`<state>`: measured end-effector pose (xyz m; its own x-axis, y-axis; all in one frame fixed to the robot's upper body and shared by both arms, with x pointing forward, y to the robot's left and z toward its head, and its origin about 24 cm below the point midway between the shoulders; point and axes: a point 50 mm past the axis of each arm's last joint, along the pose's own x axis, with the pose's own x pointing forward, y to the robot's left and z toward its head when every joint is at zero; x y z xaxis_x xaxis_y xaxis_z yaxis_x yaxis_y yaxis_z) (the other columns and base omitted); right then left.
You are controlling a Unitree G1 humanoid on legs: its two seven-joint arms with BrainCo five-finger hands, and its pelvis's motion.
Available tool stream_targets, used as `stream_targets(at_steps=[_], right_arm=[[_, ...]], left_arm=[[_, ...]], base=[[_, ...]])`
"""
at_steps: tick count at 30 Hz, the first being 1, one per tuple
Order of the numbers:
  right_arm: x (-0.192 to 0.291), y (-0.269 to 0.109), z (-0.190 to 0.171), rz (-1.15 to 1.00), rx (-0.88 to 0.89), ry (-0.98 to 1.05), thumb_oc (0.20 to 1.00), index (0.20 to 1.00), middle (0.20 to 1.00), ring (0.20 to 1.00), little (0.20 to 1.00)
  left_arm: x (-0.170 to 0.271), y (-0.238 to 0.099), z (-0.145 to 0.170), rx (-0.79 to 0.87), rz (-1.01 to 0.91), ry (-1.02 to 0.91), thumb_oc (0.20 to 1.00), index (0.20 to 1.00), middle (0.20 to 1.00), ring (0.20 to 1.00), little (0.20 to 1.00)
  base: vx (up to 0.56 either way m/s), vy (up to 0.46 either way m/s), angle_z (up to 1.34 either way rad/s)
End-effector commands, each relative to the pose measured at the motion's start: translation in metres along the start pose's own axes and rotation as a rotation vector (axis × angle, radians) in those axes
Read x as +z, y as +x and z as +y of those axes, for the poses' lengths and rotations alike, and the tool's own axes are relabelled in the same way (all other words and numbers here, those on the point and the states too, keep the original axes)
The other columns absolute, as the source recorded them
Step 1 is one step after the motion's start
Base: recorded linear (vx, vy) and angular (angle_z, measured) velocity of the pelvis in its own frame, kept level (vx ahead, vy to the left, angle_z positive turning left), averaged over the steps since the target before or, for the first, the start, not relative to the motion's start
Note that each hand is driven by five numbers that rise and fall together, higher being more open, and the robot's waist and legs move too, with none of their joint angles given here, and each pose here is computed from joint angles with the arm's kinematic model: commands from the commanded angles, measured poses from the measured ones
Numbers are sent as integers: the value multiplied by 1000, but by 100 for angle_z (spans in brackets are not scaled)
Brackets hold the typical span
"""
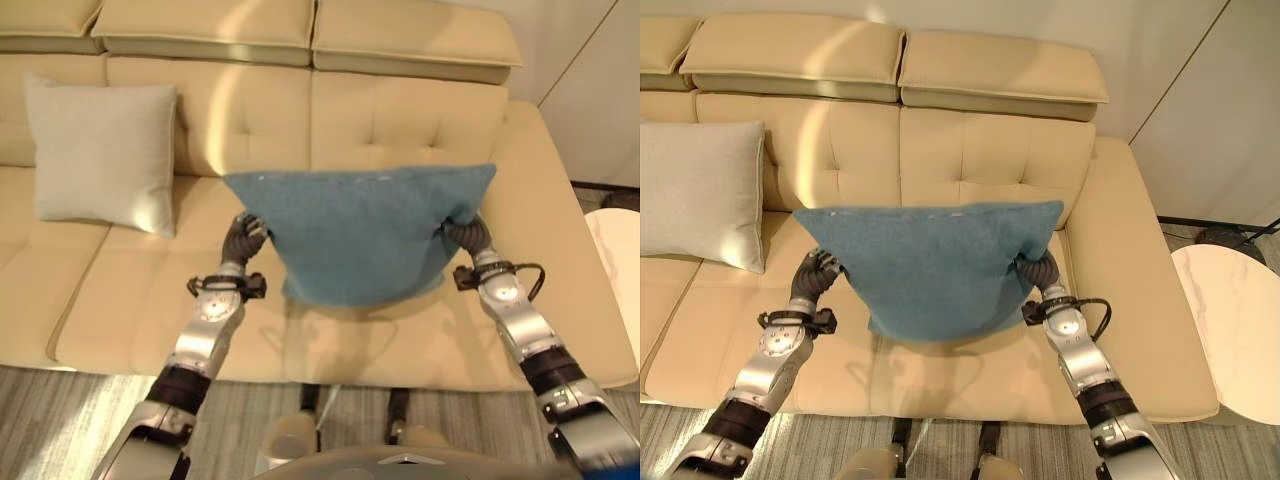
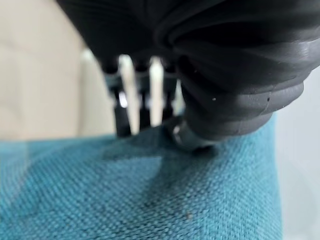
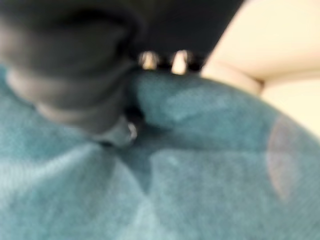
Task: Pick up all the scattered cushions and arrange them neatly on the sofa.
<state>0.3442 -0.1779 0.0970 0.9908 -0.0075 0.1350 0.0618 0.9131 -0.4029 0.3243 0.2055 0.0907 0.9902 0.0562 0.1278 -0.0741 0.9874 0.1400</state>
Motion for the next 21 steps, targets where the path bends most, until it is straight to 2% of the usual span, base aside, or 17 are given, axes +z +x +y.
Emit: stream_targets(at_steps=[1,3,6,13,21], right_arm=[[94,33,-8,-349,-59,13,200,200,200,200,200],[133,51,-12,-426,-95,0,200,200,200,200,200],[178,65,-25,-517,-163,-32,200,200,200,200,200],[233,73,-54,-621,-262,-124,200,200,200,200,200],[228,79,-67,-563,-294,-169,200,200,200,200,200]], left_arm=[[84,35,-18,-28,-355,4,200,200,200,200,200],[126,60,-13,17,-451,51,200,200,200,200,200],[178,77,-9,64,-557,68,200,200,200,200,200],[247,87,0,116,-688,93,200,200,200,200,200],[245,92,2,119,-652,109,200,200,200,200,200]], base=[[-102,25,-19],[-91,40,-22],[-34,36,-10],[4,10,0],[-6,20,2]])
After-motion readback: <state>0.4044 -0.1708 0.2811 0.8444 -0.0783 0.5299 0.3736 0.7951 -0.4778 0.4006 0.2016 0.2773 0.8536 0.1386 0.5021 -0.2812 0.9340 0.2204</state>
